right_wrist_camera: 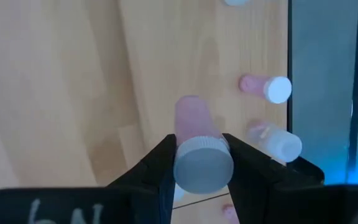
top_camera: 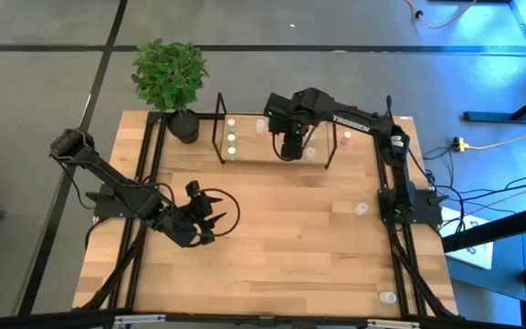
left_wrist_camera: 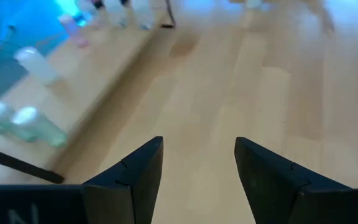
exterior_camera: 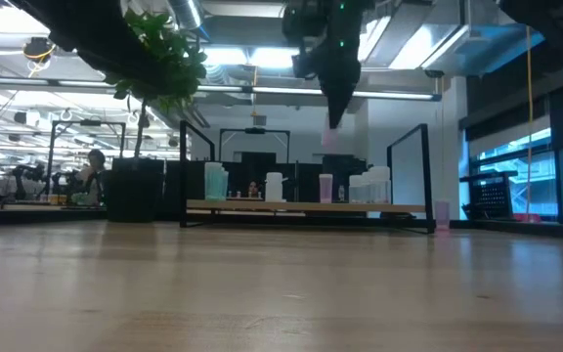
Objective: Pick and place medicine bottles onto shelf by color
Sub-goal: Put the bottom pink medicine bottle on the shelf aligned with the other pink medicine bottle
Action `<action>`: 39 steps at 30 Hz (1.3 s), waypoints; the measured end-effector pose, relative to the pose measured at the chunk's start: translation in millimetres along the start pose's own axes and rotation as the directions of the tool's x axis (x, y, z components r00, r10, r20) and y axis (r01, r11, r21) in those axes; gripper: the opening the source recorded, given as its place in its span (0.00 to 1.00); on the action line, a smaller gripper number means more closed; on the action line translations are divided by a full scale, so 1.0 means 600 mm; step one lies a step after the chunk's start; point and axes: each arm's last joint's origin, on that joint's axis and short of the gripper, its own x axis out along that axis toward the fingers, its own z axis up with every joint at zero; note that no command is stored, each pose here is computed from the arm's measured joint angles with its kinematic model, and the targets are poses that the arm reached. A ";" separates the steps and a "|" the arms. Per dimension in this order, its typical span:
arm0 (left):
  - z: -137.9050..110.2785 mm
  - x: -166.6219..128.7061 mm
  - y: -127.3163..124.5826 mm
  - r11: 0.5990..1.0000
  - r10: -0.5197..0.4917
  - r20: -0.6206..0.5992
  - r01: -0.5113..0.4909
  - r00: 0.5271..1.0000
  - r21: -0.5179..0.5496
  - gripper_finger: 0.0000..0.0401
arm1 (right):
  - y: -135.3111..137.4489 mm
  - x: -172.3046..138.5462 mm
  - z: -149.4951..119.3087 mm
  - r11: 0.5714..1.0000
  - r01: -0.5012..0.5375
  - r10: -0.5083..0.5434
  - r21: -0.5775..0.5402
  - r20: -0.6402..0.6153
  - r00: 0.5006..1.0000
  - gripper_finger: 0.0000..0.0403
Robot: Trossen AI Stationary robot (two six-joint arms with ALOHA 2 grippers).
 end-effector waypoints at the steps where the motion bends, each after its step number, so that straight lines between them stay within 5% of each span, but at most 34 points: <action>1: 0.001 0.000 0.001 1.000 0.018 0.011 -0.018 1.000 0.000 0.48 | -0.003 0.007 0.001 1.000 -0.001 0.001 -0.010 -0.010 1.000 0.30; 9: 0.005 -0.001 0.007 0.988 0.152 0.100 -0.149 0.983 -0.034 0.48 | -0.009 0.056 0.013 0.991 -0.020 0.010 -0.130 -0.078 0.997 0.30; 39: 0.005 0.000 0.008 0.988 0.156 0.099 -0.153 0.983 -0.033 0.48 | -0.046 0.151 0.026 0.981 -0.053 0.025 -0.189 -0.147 0.989 0.31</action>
